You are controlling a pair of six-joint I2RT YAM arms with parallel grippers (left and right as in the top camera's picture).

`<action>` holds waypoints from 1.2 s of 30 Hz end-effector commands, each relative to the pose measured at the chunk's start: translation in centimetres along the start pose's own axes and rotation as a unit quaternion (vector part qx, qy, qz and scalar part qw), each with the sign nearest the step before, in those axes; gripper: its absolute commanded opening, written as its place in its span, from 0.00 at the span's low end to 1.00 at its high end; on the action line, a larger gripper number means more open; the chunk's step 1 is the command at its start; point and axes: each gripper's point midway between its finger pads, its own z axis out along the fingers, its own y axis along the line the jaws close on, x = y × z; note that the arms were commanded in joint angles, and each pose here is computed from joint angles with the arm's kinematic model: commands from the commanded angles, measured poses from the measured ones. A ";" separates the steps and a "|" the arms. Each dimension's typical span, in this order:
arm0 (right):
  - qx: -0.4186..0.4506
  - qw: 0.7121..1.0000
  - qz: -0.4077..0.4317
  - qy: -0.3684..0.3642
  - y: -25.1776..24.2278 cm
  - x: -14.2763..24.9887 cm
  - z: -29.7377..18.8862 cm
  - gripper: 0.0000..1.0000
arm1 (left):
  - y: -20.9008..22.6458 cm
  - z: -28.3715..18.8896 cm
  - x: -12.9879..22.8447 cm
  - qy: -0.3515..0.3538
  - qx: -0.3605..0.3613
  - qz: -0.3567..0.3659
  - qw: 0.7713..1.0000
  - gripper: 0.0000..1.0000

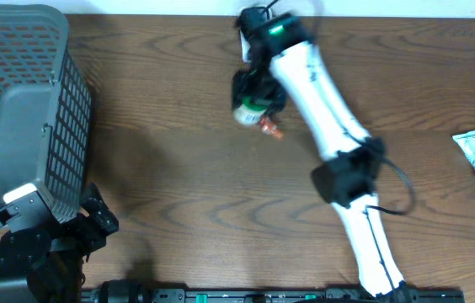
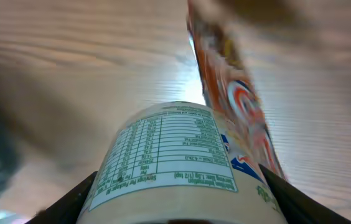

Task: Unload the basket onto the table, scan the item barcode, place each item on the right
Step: 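Grasp the green-lidded Knorr jar with the right gripper and lift it, then hold the Knorr jar up in front of the scanner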

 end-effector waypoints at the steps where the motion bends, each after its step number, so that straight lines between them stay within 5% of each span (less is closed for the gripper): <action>1: -0.079 0.994 -0.042 -0.064 0.8 0.2 -8.2 0.38 | 0.2 0.0 -0.1 -0.004 -0.005 -0.001 1.000 0.98; 19: -0.059 0.994 -0.074 -0.054 0.0 0.5 -7.4 0.36 | 0.2 0.0 -0.1 -0.004 -0.005 -0.001 1.000 0.98; 26: -0.039 0.996 -0.048 0.064 -1.1 3.7 -1.8 0.35 | 0.2 0.0 -0.1 -0.004 -0.005 -0.001 1.000 0.98; 36: -0.169 0.955 -0.005 0.245 1.5 9.7 1.6 0.34 | 0.2 0.0 -0.1 -0.004 -0.005 -0.001 1.000 0.98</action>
